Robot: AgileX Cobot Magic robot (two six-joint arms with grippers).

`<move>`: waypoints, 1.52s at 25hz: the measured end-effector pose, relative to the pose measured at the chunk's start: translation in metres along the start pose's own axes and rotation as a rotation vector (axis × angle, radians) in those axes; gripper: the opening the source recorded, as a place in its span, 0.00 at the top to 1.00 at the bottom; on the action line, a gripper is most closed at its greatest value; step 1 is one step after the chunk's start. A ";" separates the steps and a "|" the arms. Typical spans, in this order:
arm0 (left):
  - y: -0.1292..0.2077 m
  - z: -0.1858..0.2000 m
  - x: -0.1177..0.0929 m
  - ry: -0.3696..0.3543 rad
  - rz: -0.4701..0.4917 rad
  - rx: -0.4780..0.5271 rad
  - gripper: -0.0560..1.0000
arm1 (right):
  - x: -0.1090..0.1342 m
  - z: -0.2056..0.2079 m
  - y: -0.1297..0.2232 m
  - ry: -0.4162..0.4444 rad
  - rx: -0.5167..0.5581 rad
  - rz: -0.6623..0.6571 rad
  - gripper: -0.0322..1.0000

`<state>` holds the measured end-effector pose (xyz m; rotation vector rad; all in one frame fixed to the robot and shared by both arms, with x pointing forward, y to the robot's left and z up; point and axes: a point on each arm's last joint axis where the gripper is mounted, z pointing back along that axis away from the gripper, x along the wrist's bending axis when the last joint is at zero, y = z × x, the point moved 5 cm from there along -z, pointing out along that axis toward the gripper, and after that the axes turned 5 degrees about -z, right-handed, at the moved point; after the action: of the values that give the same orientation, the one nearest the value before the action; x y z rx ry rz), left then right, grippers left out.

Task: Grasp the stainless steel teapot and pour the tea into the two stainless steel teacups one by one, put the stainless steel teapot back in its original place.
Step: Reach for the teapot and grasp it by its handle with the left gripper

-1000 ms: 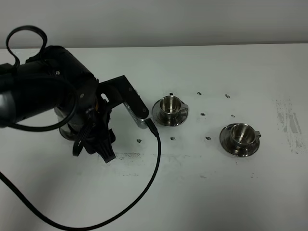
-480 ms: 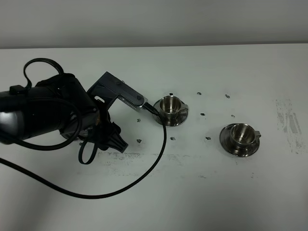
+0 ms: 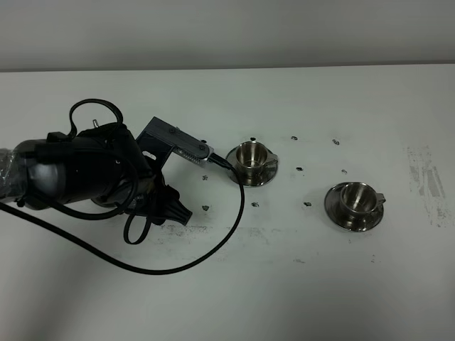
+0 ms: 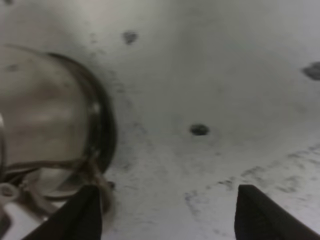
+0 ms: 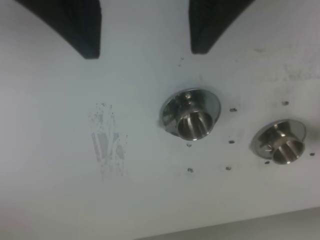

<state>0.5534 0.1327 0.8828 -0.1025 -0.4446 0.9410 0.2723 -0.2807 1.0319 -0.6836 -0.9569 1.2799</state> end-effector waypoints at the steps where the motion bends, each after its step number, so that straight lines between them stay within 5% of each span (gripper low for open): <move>1: 0.000 -0.001 0.002 -0.004 0.006 0.001 0.42 | 0.000 0.000 0.000 0.000 0.000 0.000 0.59; 13: 0.020 -0.007 0.010 -0.037 -0.001 0.081 0.42 | 0.000 0.000 0.000 0.000 -0.001 0.000 0.59; 38: 0.037 -0.009 0.039 -0.117 -0.165 0.206 0.42 | 0.000 0.000 0.000 0.000 -0.001 0.000 0.59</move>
<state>0.5487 0.1869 0.8769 0.1750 -0.4537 0.8273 0.2724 -0.2807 1.0320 -0.6843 -0.9576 1.2796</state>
